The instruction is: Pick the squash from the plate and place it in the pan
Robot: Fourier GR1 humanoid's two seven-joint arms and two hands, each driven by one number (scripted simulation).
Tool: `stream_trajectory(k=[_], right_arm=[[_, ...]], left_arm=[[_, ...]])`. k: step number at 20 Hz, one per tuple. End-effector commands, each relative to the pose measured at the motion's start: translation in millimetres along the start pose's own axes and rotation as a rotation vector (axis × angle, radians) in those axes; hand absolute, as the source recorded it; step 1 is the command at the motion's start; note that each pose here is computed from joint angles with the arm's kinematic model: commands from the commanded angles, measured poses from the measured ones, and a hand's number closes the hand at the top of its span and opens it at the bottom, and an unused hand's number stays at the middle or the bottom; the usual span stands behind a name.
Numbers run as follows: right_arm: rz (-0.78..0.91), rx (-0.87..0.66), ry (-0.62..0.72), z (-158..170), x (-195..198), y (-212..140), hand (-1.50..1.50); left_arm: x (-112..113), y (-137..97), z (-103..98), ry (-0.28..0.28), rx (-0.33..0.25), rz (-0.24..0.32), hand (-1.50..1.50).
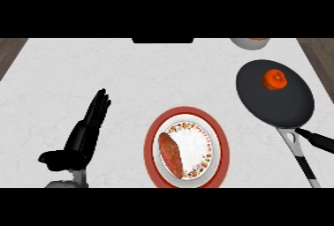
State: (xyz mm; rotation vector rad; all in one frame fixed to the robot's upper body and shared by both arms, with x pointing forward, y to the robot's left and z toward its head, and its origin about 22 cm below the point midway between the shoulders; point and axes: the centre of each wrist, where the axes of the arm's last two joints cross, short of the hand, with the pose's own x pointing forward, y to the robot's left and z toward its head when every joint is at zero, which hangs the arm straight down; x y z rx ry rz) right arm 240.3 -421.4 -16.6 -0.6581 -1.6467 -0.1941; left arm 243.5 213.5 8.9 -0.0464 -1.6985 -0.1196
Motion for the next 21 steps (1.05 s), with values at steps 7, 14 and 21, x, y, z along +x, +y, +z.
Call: stream_trajectory(k=[7,14,21], right_arm=[[0.046,0.013,0.022,26,0,-11,-1.50],[0.099,-0.017,0.035,32,21,1,-1.50],[0.207,-0.033,-0.019,45,20,-5,-1.50]], left_arm=[[15,-2,-5,-0.001,-0.018,0.002,0.00],[-11,1,-13,0.003,-0.007,0.002,0.00],[3,-10,-1,0.005,-0.022,-0.007,0.00]])
